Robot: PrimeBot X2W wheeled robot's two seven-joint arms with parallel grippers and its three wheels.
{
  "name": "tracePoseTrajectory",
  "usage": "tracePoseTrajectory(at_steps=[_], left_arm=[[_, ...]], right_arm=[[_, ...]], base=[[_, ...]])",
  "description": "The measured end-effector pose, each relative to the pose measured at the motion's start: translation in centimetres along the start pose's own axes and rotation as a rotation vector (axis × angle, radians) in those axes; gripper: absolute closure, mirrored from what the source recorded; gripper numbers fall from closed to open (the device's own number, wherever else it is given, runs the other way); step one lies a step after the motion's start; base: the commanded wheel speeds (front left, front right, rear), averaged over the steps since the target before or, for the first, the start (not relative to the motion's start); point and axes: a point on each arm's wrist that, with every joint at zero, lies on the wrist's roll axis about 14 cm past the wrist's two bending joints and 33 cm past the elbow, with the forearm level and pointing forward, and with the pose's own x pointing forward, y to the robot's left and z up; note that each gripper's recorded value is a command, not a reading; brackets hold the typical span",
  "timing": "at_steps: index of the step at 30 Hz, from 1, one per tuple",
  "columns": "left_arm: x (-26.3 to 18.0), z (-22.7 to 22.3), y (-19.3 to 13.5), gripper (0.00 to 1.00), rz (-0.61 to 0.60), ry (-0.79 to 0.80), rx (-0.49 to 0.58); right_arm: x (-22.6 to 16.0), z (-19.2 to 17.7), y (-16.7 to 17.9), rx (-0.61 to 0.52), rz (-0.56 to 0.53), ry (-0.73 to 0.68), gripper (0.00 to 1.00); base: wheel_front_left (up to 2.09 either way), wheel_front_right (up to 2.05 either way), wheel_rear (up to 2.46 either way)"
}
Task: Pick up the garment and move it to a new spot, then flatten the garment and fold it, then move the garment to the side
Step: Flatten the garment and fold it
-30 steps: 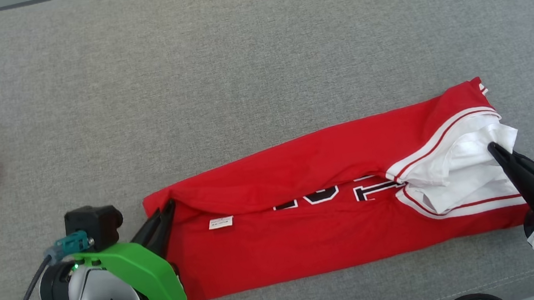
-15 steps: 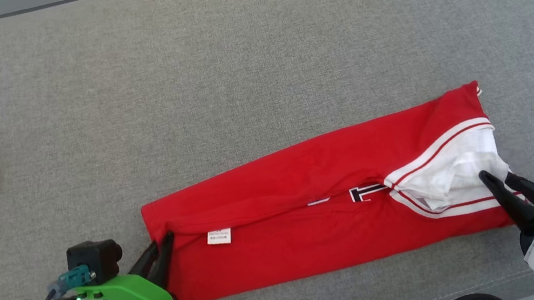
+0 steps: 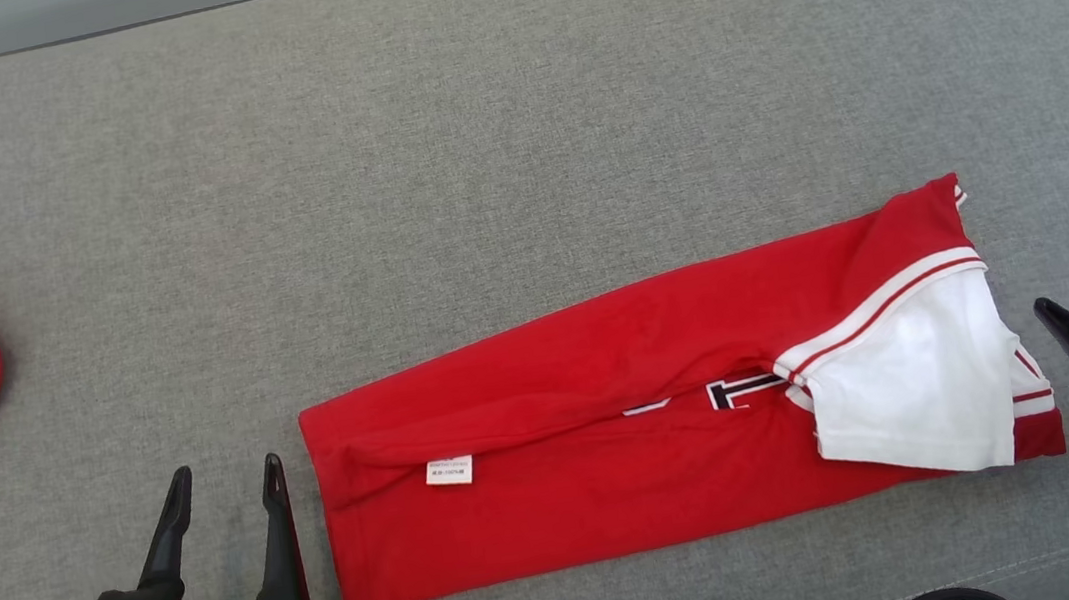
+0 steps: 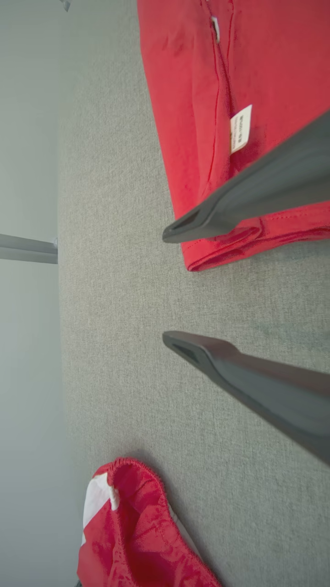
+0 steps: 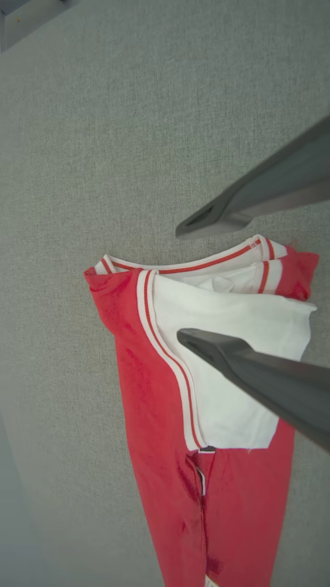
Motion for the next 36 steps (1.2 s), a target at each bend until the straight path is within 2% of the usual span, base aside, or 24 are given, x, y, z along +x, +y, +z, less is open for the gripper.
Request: tracePoseTrajectory(at_steps=[7, 18, 25, 26, 27, 29, 32, 36], left_arm=[[-0.2, 0.6, 1.2, 0.0, 0.079, -0.065, 0.017], [-0.9, 0.0, 0.4, 0.0, 0.05, -0.096, -0.032], [-1.0, -0.2, 1.2, 0.0, 0.067, -0.113, -0.03], [-1.0, -0.2, 1.2, 0.0, 0.068, -0.115, -0.031], [-1.1, -0.3, 1.2, 0.0, 0.066, -0.116, -0.031], [-1.1, -0.2, 1.3, 0.0, 0.073, -0.121, -0.038], [-1.1, -0.3, 1.4, 0.0, 0.076, -0.124, -0.038], [-1.4, -0.8, 1.3, 0.0, 0.067, -0.116, -0.041]], right_arm=[[3.5, -1.8, -0.2, -0.004, -0.018, 0.12, 0.0], [7.0, -5.6, 0.0, -0.035, -0.029, 0.302, 0.0], [8.1, -6.7, 0.2, -0.013, -0.024, 0.365, 0.0], [8.2, -6.8, 0.5, -0.004, -0.013, 0.373, 0.21], [8.3, -6.9, 0.7, -0.002, -0.006, 0.381, 1.0], [8.3, -6.8, 1.4, -0.01, 0.023, 0.391, 1.0], [8.1, -6.5, 2.4, 0.05, 0.067, 0.373, 1.0], [6.9, -5.1, -0.7, 0.074, 0.001, 0.345, 1.0]], base=[[0.0, 0.0, 0.0], [0.0, 0.0, 0.0], [0.0, 0.0, 0.0], [0.0, 0.0, 0.0], [0.0, 0.0, 0.0], [0.0, 0.0, 0.0], [0.0, 0.0, 0.0], [0.0, 0.0, 0.0]])
